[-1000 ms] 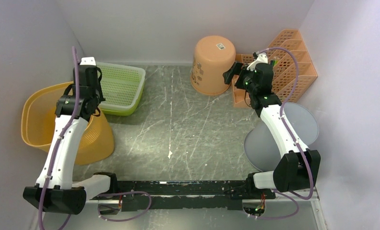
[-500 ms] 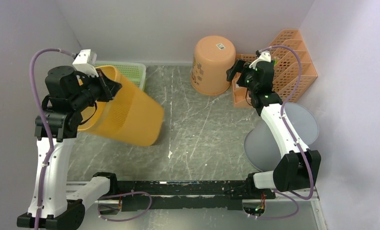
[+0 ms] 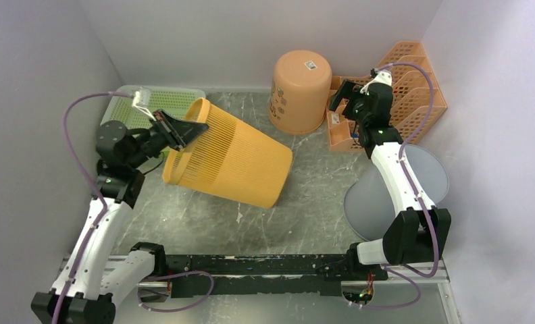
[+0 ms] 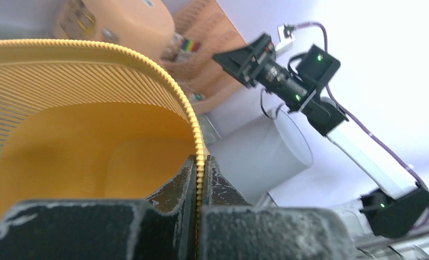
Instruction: Turn the large container upside down
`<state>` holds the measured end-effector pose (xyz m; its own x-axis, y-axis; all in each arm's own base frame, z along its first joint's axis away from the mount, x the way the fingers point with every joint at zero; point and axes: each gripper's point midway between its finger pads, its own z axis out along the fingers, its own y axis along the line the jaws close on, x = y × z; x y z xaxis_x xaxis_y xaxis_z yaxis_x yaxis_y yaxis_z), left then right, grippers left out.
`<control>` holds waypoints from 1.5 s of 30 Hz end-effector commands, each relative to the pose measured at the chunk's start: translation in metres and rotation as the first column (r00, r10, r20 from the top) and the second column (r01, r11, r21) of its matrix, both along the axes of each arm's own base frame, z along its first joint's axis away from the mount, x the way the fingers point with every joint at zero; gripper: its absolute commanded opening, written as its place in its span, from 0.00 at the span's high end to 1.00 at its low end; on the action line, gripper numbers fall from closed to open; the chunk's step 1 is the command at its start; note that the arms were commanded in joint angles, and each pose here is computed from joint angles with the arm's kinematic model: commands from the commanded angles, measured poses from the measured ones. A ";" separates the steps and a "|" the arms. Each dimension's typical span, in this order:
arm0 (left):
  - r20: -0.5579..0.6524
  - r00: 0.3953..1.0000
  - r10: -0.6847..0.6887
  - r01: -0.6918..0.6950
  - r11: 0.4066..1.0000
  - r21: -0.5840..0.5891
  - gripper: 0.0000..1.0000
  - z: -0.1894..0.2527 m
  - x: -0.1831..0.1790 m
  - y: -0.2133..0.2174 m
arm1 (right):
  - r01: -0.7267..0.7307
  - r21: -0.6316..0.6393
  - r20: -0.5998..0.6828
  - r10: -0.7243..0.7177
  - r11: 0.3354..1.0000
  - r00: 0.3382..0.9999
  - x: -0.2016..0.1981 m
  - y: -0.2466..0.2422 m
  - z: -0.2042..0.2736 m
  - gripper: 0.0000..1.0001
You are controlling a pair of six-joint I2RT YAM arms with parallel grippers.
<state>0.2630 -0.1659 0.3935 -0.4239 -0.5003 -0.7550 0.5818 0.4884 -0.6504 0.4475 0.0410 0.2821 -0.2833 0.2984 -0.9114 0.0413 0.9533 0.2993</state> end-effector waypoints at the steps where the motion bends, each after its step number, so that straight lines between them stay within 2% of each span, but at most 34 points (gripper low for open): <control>1: 0.253 0.961 -0.109 0.150 0.977 -0.149 0.93 0.062 -0.031 -0.030 | 0.053 -0.002 0.033 -0.053 0.999 0.998 0.003 -0.016 0.015 0.00; 9: 0.285 0.912 -0.296 0.352 0.920 -0.172 0.93 0.043 -0.044 -0.135 | 0.064 0.009 0.038 -0.064 0.998 0.997 0.004 -0.024 0.018 0.00; 17: 0.295 0.895 -0.335 0.421 0.853 -0.308 0.93 0.019 -0.033 -0.160 | 0.076 0.014 0.044 -0.076 0.997 0.996 0.002 -0.033 0.018 0.00; 23: 0.261 0.900 -0.349 0.432 0.791 -0.432 0.93 -0.016 -0.030 -0.154 | 0.073 0.018 0.031 -0.073 0.997 0.997 0.003 -0.033 0.010 0.00; 26: 0.203 0.921 -0.333 0.390 0.774 -0.499 0.93 -0.043 -0.020 -0.138 | 0.065 0.024 0.027 -0.065 0.998 0.997 0.004 -0.031 0.008 0.00; 32: 0.066 0.951 -0.302 0.284 0.771 -0.570 0.93 -0.106 0.000 -0.104 | 0.063 0.024 0.023 -0.064 0.998 0.998 0.005 -0.032 0.004 0.00; 38: -0.036 0.967 -0.254 0.194 0.818 -0.541 0.93 -0.141 0.018 -0.077 | 0.059 0.025 0.021 -0.059 0.998 0.998 0.006 -0.030 0.002 0.00; 41: -0.102 0.964 -0.243 0.145 0.812 -0.566 0.93 -0.150 0.027 -0.062 | 0.061 0.024 0.020 -0.062 0.998 0.998 0.007 -0.031 0.000 0.00; 45: -0.062 0.957 -0.283 0.185 0.760 -0.623 0.93 -0.119 0.028 -0.058 | 0.060 0.028 0.012 -0.061 0.998 0.998 0.008 -0.031 -0.005 0.00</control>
<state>0.3181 -0.2355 0.2243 -0.6838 -0.7057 -0.1854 0.3014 -0.0418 -0.9526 0.4498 0.0140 0.2819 -0.2629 0.3325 -0.9057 0.0903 0.9431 0.3200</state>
